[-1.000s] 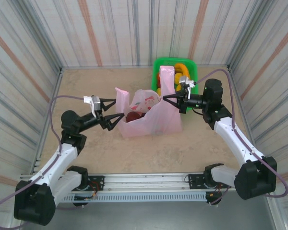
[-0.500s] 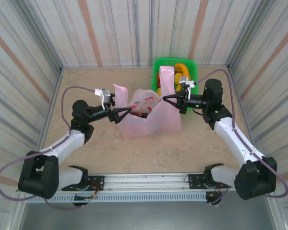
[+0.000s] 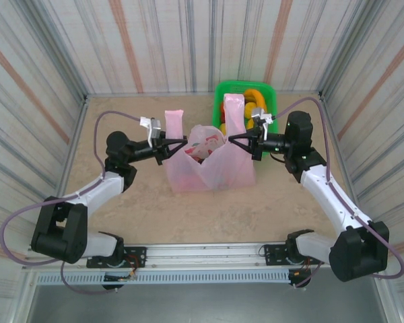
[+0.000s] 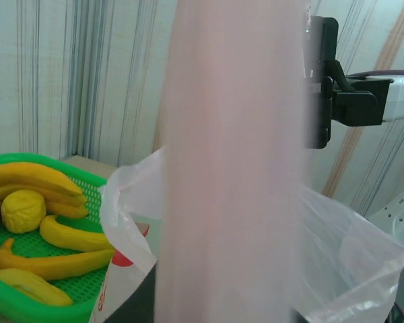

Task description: Place the fake fruits into the plastic bag and tie a complex knot

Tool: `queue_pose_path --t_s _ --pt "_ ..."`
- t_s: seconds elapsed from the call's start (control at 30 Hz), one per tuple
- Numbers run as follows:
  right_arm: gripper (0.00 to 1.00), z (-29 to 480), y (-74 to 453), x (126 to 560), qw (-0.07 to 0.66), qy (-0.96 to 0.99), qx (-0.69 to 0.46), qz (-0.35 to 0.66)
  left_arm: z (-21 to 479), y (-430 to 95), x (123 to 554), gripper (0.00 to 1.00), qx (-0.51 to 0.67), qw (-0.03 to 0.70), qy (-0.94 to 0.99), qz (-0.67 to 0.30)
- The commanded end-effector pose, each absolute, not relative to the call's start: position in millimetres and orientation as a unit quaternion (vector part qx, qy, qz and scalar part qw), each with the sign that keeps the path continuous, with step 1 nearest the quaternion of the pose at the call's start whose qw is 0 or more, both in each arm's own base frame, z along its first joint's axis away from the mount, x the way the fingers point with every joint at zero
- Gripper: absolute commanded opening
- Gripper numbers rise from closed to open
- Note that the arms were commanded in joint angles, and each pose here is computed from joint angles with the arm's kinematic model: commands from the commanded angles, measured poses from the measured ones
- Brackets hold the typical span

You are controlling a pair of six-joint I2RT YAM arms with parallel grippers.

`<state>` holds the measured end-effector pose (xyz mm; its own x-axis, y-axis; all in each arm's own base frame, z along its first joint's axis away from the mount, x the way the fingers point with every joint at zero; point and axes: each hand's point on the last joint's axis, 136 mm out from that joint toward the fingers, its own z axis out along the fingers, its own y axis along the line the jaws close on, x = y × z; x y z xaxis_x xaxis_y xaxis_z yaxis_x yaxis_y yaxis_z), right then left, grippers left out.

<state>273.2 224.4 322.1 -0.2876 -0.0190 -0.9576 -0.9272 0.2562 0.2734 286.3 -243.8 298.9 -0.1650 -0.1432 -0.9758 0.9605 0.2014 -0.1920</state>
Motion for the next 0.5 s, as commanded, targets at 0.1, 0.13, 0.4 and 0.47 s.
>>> queue_pose_path --t_s 0.1,0.13,0.4,0.47 --pt "0.00 334 211 273 0.497 0.645 -0.373 0.445 304 -234 275 0.08 0.380 0.543 0.579 -0.474" --pt "0.00 334 208 273 0.499 0.649 -0.371 0.439 305 -230 275 0.06 0.376 0.547 0.586 -0.464" --pt "0.00 329 183 281 0.522 0.676 -0.332 0.400 310 -201 267 0.00 0.340 0.574 0.608 -0.430" --pt "0.00 328 180 282 0.525 0.680 -0.325 0.396 312 -200 267 0.00 0.341 0.577 0.606 -0.428"
